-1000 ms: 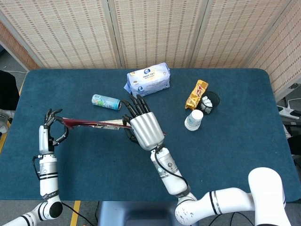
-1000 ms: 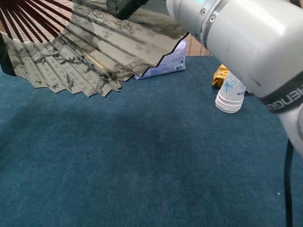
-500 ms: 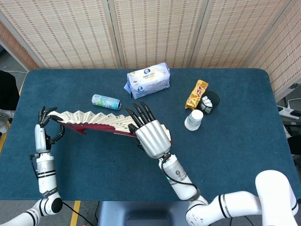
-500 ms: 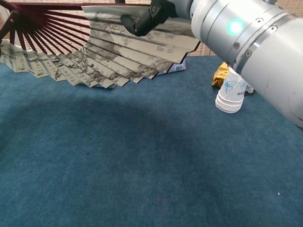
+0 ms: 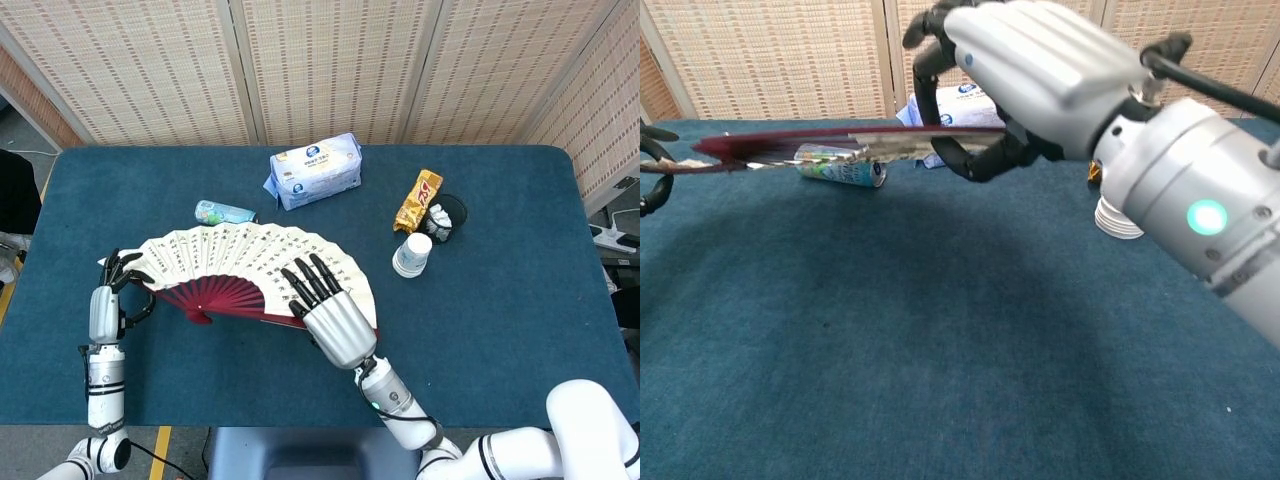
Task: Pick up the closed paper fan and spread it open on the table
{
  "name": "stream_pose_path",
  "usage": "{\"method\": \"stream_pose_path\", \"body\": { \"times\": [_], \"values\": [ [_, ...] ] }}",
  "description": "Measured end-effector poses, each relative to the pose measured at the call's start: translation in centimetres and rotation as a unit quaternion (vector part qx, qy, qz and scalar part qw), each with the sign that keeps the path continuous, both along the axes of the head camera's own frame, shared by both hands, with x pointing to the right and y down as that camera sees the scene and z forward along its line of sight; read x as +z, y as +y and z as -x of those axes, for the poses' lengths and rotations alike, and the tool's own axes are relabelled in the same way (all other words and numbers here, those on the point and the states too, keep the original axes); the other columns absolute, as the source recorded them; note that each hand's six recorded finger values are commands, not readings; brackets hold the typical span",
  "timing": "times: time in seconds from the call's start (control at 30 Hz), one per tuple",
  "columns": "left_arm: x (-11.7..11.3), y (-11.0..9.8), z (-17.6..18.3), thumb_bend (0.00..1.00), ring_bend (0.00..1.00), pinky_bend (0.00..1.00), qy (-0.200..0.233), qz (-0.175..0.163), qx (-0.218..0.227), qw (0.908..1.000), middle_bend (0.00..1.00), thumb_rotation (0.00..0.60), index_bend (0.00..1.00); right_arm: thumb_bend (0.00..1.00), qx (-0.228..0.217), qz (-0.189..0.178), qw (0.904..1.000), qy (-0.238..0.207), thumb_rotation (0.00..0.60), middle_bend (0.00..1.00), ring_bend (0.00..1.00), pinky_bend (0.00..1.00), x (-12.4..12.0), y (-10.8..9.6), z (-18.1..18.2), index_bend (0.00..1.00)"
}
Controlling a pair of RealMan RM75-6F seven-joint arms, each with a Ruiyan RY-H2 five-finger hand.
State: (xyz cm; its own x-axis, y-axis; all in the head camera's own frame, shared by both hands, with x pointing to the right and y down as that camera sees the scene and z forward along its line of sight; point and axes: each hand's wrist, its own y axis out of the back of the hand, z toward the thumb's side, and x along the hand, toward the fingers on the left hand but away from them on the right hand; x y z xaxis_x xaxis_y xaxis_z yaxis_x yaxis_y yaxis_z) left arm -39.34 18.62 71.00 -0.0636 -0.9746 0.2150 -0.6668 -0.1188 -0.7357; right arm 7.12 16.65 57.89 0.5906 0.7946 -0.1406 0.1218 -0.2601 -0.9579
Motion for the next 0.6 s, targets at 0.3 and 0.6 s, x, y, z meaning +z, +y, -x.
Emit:
{"method": "stream_pose_path", "body": {
  "times": [0.3, 0.6],
  "values": [
    [2.8, 3.7, -0.7, 0.55, 0.00, 0.09, -0.049, 0.048, 0.065, 0.9955, 0.07, 0.600, 0.02, 0.60, -0.012, 0.045, 0.9983, 0.035, 0.600, 0.08, 0.00, 0.06, 3.7, 3.6, -3.8, 0.12],
    [3.4, 4.8, -0.2, 0.53, 0.00, 0.09, -0.062, 0.067, 0.082, 0.9925, 0.05, 0.600, 0.00, 0.48, -0.028, 0.083, 0.9934, 0.075, 0.600, 0.00, 0.00, 0.04, 5.0, 6.1, -6.6, 0.00]
  ]
}}
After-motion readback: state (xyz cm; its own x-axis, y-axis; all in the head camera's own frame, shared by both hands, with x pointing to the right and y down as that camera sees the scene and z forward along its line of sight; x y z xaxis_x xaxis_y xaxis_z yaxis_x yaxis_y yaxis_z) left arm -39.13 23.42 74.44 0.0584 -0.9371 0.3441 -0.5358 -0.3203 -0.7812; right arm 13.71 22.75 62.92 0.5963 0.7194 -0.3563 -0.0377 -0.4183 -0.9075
